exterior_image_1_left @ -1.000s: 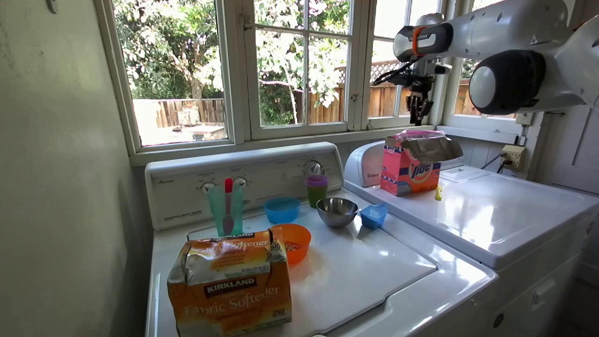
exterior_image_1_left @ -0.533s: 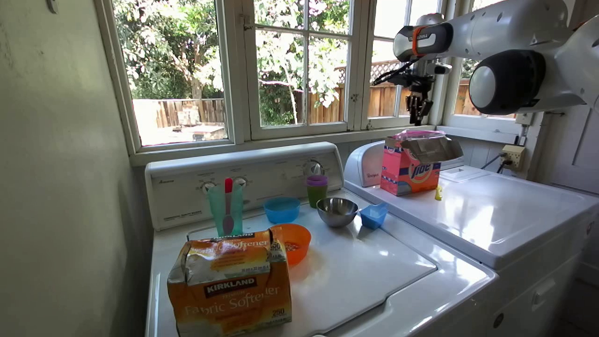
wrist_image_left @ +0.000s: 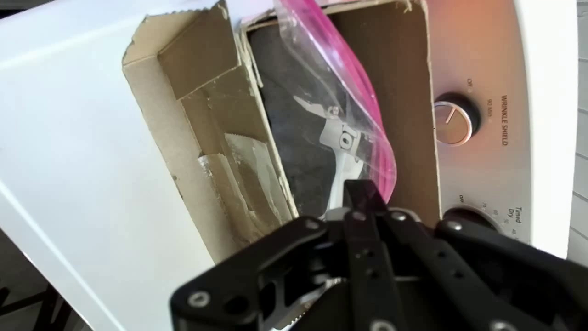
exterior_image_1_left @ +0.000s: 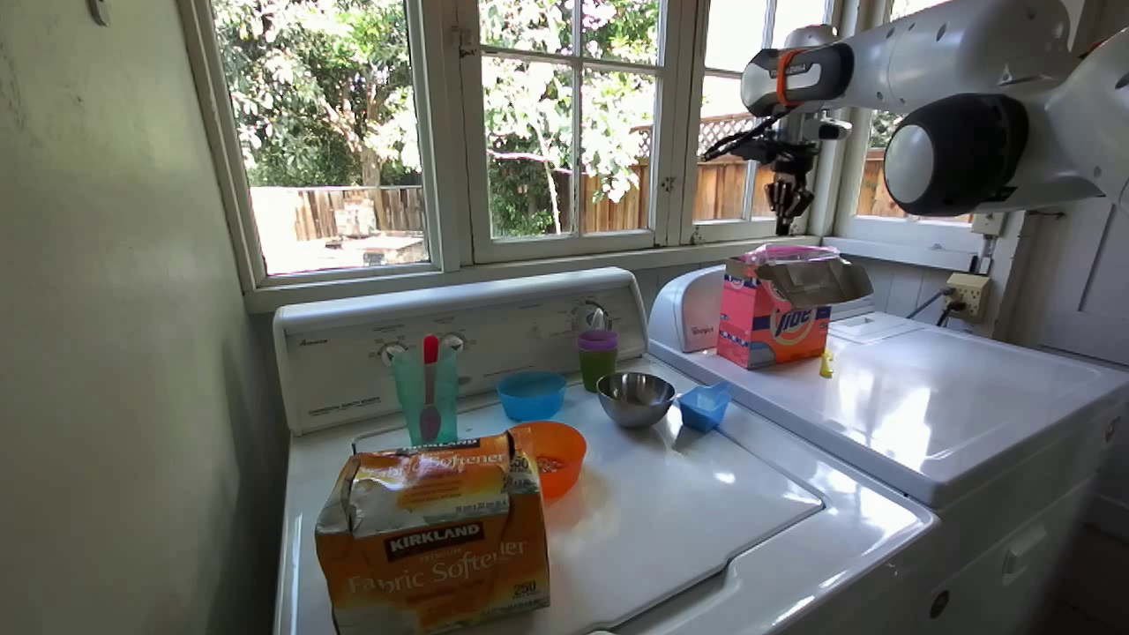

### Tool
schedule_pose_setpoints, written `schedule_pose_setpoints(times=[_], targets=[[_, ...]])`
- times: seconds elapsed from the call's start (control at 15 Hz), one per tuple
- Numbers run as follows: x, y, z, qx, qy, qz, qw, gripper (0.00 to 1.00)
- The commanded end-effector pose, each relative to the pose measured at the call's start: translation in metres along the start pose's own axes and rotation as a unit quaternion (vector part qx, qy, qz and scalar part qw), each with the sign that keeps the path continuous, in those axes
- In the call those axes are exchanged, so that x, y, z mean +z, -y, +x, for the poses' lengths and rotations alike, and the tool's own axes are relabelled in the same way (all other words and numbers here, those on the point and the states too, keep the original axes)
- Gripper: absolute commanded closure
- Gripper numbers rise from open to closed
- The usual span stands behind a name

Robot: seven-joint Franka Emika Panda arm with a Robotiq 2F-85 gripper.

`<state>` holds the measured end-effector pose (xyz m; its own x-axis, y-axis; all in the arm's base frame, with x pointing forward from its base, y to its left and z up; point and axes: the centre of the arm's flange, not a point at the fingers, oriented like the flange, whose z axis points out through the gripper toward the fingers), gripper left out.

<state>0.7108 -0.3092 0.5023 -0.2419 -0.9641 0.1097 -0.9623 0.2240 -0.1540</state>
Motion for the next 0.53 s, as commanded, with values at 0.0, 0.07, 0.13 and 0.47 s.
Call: schedule_pose_setpoints(times=[0.0, 0.07, 0.13, 0.47], targets=[[0.005, 0.014, 0.002, 0.007, -0.009, 0.010, 0.9999, 1.00], [0.007, 0.018, 0.003, 0.009, -0.012, 0.012, 0.9998, 1.00], [0.011, 0.024, 0.004, 0.009, -0.015, 0.014, 0.9998, 1.00], [0.023, 0.040, 0.000, 0.001, -0.023, 0.034, 0.9992, 1.00]])
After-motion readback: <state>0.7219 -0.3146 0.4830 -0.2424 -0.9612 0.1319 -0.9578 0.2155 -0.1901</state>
